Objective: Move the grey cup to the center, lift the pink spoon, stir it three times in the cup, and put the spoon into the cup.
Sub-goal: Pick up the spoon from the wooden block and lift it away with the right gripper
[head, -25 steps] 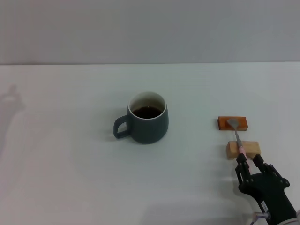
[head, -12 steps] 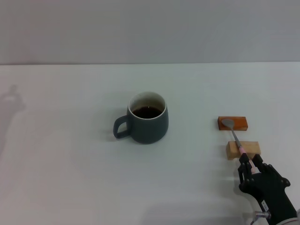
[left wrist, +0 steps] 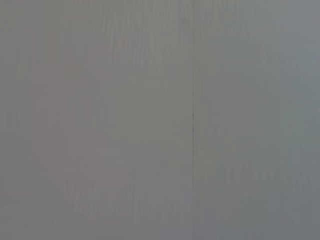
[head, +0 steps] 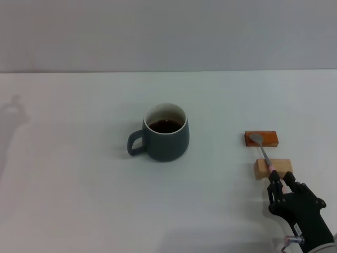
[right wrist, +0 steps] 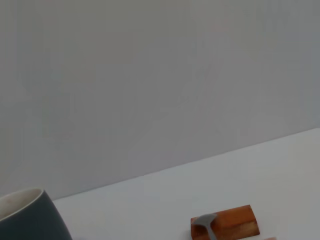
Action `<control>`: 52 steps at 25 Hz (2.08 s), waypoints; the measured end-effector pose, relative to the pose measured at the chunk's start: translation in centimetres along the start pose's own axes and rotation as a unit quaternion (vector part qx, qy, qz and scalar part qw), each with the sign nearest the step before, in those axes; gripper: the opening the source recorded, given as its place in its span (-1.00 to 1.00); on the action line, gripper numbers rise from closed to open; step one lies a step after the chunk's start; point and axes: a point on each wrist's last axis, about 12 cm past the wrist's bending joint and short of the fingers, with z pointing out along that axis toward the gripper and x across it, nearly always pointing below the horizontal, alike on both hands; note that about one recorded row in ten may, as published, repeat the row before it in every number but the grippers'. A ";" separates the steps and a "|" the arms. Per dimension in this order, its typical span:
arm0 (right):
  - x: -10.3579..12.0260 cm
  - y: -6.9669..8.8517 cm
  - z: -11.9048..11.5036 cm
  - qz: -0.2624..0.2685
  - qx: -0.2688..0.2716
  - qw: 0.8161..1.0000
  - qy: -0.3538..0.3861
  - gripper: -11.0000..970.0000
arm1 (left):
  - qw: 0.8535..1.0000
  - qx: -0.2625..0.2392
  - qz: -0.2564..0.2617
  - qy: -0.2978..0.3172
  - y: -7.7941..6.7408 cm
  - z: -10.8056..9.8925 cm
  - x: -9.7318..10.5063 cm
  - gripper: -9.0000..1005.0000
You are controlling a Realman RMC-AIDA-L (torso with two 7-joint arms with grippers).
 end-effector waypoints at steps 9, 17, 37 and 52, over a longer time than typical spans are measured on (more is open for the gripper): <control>0.0 -0.1 0.6 -0.001 -0.001 1.000 0.009 -0.38 | 1.000 0.002 -0.003 -0.006 -0.2 0.2 -0.2 -0.99; -0.1 -0.2 0.7 0.000 0.001 1.000 0.008 -0.38 | 1.000 0.002 -0.003 -0.007 -0.2 0.2 -0.3 -0.99; -0.3 -0.3 1.0 0.005 0.002 1.000 0.007 -0.53 | 1.000 0.004 -0.006 -0.009 -0.5 0.5 -0.3 -0.99; -0.2 -0.2 1.2 0.011 0.001 1.000 0.013 -0.72 | 1.000 0.003 -0.005 -0.010 -0.4 0.3 -0.3 -0.99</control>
